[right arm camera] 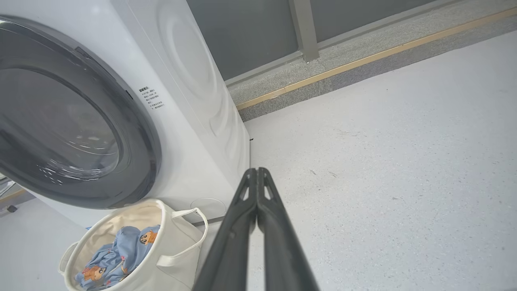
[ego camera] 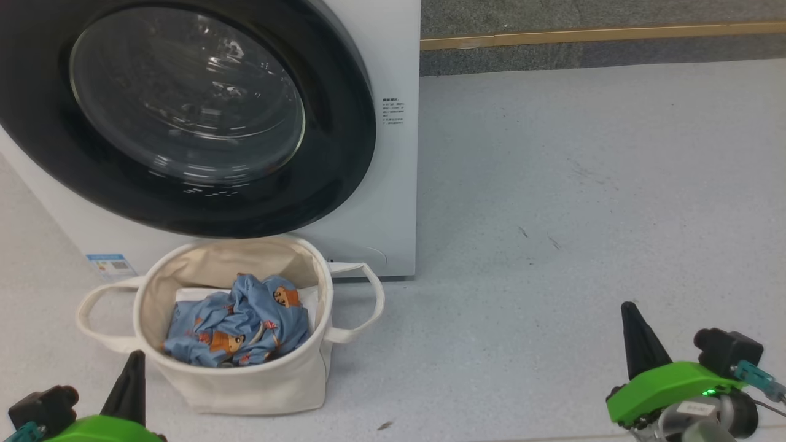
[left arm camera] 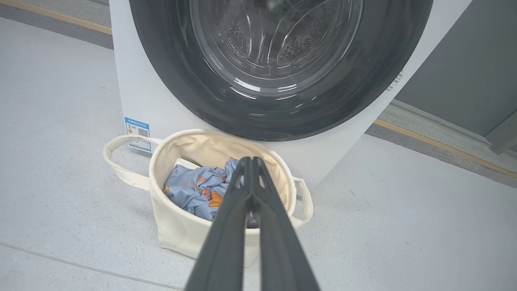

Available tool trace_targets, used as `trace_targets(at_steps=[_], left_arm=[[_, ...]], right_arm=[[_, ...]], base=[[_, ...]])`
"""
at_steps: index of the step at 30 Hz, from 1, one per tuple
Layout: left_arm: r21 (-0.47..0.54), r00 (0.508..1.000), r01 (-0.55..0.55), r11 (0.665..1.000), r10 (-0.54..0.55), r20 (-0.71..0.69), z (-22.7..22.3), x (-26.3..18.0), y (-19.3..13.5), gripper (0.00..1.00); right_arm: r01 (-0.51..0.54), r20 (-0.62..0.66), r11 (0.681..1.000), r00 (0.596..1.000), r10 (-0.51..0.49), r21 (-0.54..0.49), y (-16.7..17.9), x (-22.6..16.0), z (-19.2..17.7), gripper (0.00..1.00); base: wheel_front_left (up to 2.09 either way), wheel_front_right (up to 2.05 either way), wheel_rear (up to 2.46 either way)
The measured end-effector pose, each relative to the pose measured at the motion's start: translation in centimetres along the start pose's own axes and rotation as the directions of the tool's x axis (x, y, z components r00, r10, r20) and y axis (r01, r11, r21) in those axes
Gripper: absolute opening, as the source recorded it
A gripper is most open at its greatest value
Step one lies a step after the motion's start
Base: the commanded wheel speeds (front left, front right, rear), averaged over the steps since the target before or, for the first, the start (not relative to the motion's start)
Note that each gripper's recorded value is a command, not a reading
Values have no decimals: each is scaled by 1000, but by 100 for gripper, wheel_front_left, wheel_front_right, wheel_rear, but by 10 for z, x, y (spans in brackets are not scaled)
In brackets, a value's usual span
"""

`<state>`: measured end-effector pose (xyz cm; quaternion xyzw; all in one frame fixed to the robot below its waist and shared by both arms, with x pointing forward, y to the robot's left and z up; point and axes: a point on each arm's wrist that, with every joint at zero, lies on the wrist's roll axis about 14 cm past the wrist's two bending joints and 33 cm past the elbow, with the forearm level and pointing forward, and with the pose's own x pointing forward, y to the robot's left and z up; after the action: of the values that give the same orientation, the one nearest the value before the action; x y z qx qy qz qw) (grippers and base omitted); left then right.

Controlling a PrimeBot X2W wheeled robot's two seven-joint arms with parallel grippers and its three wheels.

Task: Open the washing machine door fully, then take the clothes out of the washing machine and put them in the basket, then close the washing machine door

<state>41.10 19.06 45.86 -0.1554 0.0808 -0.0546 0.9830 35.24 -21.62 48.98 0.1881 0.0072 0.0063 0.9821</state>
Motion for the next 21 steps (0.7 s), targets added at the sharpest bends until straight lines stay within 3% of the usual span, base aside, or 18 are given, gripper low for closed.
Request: trace_targets(at_steps=[21], left_arm=[[-243,999,-33,970,37,13,3,-3,-2,0]], right_arm=[[38,-2,974,999,-39,222,-2,9,2,0]], base=[[0,0,0]])
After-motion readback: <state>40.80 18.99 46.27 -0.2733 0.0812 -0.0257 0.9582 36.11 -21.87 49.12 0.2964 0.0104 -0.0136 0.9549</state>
